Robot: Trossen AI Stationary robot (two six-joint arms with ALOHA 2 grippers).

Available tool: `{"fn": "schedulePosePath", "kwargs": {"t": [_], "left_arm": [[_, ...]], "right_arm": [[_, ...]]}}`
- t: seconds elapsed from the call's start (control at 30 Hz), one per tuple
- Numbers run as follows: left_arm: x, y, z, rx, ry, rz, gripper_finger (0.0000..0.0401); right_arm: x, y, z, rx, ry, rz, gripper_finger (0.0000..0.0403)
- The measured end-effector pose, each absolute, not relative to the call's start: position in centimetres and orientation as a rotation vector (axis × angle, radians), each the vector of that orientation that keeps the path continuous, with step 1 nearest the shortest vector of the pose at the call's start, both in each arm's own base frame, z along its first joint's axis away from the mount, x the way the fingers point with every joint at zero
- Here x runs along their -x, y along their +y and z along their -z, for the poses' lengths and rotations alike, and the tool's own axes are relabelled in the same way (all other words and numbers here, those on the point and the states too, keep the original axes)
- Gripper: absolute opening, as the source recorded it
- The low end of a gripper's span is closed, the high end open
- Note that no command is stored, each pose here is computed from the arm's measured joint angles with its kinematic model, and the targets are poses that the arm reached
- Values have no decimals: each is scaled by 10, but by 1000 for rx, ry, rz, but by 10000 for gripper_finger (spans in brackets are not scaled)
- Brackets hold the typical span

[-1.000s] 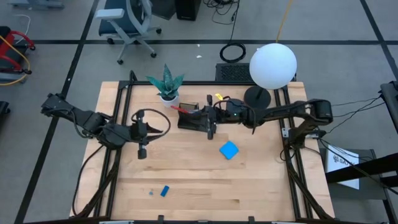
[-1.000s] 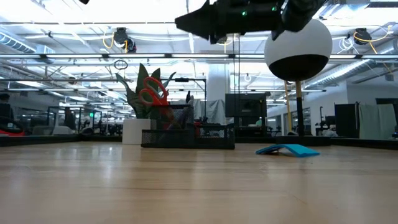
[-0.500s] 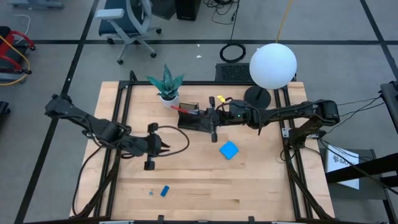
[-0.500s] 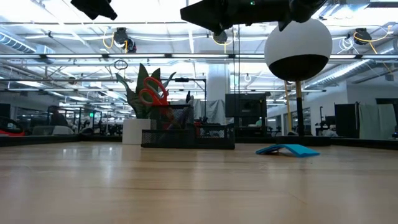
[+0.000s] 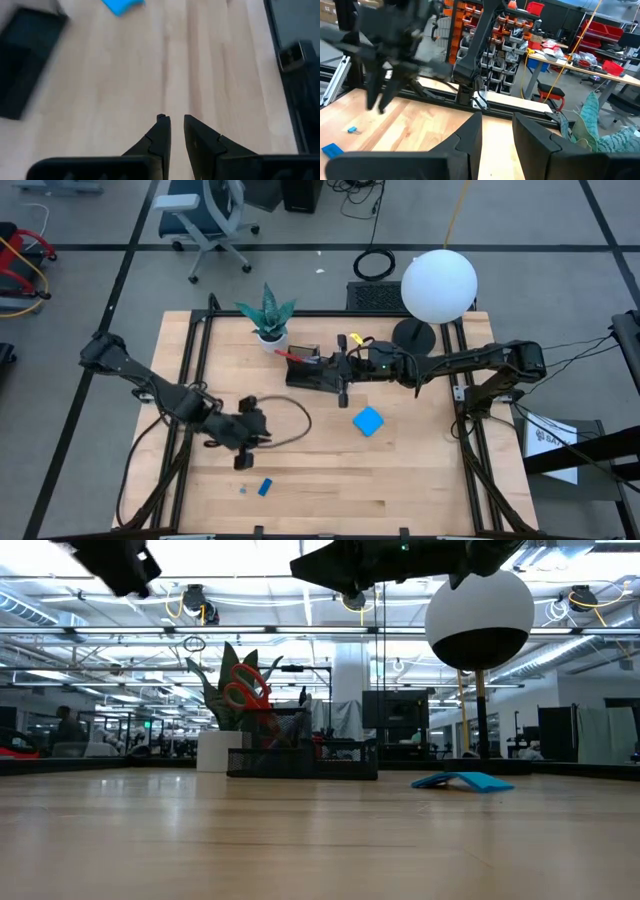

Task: Pick and place office supplies into organizer
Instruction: Put the blue eraser into the black desk organizer

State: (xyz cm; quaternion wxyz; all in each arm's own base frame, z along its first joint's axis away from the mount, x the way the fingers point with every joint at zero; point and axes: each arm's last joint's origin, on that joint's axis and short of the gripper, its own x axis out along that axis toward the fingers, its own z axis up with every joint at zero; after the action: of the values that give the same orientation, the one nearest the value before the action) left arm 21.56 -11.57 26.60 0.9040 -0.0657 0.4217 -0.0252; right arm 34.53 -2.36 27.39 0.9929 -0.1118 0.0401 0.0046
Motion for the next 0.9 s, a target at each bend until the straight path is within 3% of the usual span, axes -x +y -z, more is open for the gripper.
{"fn": "schedulePosePath", "kwargs": {"t": [0.2, 0.47, 0.9], "left_arm": [[-230, -134, -241, 132, 966, 123, 60], [-253, -149, -229, 186, 883, 163, 60], [-259, -153, -220, 499, 923, 54, 60]], "right_arm": [[-345, -24, -274, 224, 80, -9, 100], [-345, -23, -274, 224, 80, -10, 100], [-345, -23, -274, 216, 80, -10, 100]]}}
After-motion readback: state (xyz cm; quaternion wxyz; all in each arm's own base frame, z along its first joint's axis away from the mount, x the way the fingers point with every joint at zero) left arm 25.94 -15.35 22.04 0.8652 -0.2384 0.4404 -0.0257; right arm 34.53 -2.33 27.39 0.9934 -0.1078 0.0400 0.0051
